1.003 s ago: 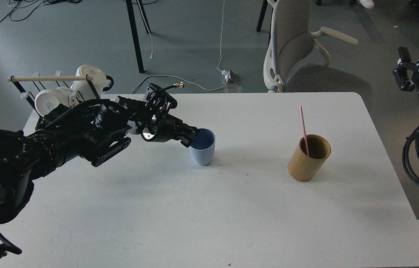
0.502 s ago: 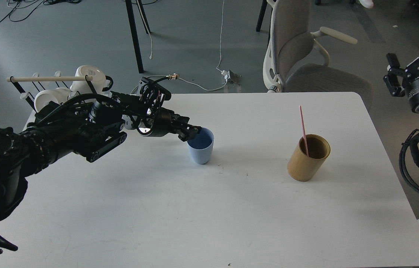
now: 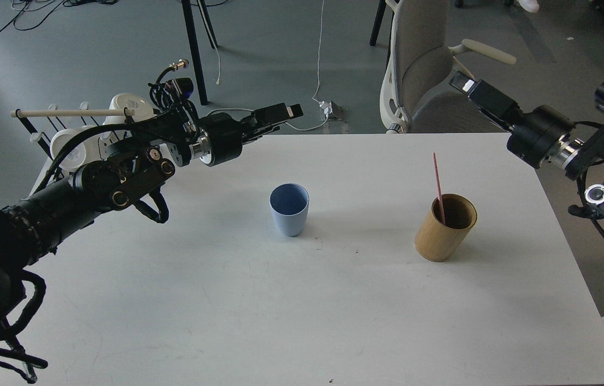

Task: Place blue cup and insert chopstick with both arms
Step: 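Release the blue cup and raise the left gripper away, then move the right gripper to the red stick in the tan cup, then grasp the red stick and pull it up out of the tan cup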

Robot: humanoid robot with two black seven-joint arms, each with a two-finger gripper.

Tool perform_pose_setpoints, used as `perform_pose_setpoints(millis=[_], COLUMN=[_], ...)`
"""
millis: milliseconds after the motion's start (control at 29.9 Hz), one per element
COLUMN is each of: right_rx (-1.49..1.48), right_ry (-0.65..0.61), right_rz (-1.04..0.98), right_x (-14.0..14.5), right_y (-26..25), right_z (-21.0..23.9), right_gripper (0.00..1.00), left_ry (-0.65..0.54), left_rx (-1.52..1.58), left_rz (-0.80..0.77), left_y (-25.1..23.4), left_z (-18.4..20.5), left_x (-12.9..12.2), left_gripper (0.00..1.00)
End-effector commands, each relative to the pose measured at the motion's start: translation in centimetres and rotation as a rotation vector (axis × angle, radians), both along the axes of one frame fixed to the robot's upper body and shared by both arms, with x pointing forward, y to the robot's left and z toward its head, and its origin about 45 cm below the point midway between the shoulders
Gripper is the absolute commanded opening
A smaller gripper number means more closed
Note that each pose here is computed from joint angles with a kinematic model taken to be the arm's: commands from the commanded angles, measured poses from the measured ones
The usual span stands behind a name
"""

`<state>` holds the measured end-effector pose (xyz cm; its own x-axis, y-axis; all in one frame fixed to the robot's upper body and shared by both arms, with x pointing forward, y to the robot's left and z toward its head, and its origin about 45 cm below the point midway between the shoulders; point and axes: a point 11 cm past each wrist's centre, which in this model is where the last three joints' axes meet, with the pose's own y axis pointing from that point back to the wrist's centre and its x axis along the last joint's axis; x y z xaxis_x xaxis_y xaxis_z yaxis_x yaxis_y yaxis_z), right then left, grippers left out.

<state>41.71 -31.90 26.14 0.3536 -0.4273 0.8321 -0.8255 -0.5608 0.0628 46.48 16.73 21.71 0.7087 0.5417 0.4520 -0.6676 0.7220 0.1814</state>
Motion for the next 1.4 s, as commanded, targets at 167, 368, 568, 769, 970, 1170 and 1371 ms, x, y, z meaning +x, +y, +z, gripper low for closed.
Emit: perform_pose_setpoints(millis=[167,368,568,769,970,1170,1371], right_rx=[-0.206,-0.273,-0.289,-0.308,-0.318,-0.329,-0.327], right_ry=[-0.021,0.012,0.045,0.07,0.055,0.025,0.011], right_rz=[0.036,0.055,0.116,0.13,0.124,0.105,0.1], right_x=[-1.8,-2.2,-3.0,-3.7,-3.6,-3.6,-3.5], right_y=[0.1,0.1,2.2,2.0,1.6,0.8,0.8], right_z=[-4.9,-7.1,-9.1,-10.0,-9.8,-9.3,-9.1], right_gripper=[0.95,0.9,0.63,0.52,0.3,0.15,0.0], left_ry=[0.184,0.233,0.24,0.254,0.257,0.258,0.267], left_rx=[-0.443,-0.639,-0.628,-0.621,-0.619,-0.614,-0.614], left_rz=[0.101,0.122,0.118,0.134,0.14,0.143,0.152], left_y=[-2.5,-2.4,-2.1,-1.7,-1.5,-1.4,-1.1], left_z=[-1.4,-0.2,-0.5,-1.4,-1.6,-1.8,-2.3], left_x=[-2.4,-2.6,-2.7,-3.1,-3.1,-3.1,-3.3], left_gripper=[0.9,0.92,0.92,0.94,0.94,0.94,0.94])
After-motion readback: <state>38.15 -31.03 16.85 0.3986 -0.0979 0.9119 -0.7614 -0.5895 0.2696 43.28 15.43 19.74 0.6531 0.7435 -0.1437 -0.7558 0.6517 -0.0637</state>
